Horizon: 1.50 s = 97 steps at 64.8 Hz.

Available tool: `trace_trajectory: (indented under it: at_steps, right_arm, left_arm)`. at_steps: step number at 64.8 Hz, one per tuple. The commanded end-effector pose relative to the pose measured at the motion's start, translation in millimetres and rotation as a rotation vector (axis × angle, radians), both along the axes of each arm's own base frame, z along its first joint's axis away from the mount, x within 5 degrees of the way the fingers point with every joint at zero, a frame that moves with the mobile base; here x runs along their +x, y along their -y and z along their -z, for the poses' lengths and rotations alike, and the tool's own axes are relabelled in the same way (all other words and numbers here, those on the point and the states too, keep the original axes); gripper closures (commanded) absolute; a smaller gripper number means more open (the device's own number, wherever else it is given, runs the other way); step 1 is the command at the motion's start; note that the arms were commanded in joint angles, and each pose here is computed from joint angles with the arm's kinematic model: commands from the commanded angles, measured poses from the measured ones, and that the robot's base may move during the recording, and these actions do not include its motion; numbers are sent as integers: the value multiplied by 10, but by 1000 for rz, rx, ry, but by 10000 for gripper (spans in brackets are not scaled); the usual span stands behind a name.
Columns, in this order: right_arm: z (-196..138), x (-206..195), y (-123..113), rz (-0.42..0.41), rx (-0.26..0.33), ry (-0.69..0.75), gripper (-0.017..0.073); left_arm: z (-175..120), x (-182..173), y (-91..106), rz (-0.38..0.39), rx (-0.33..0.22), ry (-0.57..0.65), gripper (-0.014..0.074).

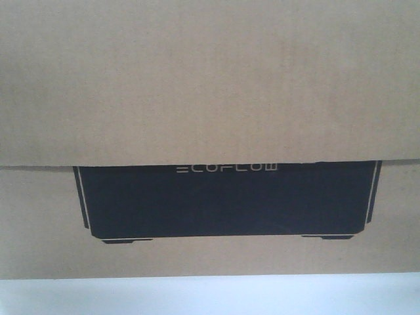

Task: Grab box from left shelf to table start
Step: 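Withdraw both grippers away from the box on the table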

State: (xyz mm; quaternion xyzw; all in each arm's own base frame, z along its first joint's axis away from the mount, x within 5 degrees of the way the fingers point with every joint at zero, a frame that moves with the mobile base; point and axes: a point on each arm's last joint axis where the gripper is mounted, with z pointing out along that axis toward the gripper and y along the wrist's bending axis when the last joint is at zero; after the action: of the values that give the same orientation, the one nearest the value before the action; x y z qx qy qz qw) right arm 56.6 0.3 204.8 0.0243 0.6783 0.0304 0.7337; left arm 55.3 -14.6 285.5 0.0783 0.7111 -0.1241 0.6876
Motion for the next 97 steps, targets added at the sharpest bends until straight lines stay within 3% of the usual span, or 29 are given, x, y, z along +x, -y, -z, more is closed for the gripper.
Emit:
trace_trajectory:
  at_steps: [1,39,43,52,62,68,82,97]
  right_arm:
    - [-154,-34,5,7,-8,129,504]
    - [-154,-34,5,7,-8,129,504]
    - [-154,-34,5,7,-8,129,504]
    - [-154,-34,5,7,-8,129,504]
    - [-154,-34,5,7,-8,129,504]
    - [-154,-34,5,7,-8,129,504]
    - [-154,-34,5,7,-8,129,504]
    - [-154,-34,5,7,-8,129,504]
  left_arm:
    - [-169,-17,14,24,-28,103,688]
    - [-122,-13,12,18,-29,95,688]
    - [-77,-17,8,9,-65,78,688]
    - [52,4,-20,-71,-24,159,688]
    - [232,16,-103,-204,-47,235,688]
    - [383,7,-119,-230,-48,221,688]
    - [710,-12,-114,-216,-54,206,688]
    - [722,-9,-107,-209,-30,195,688]
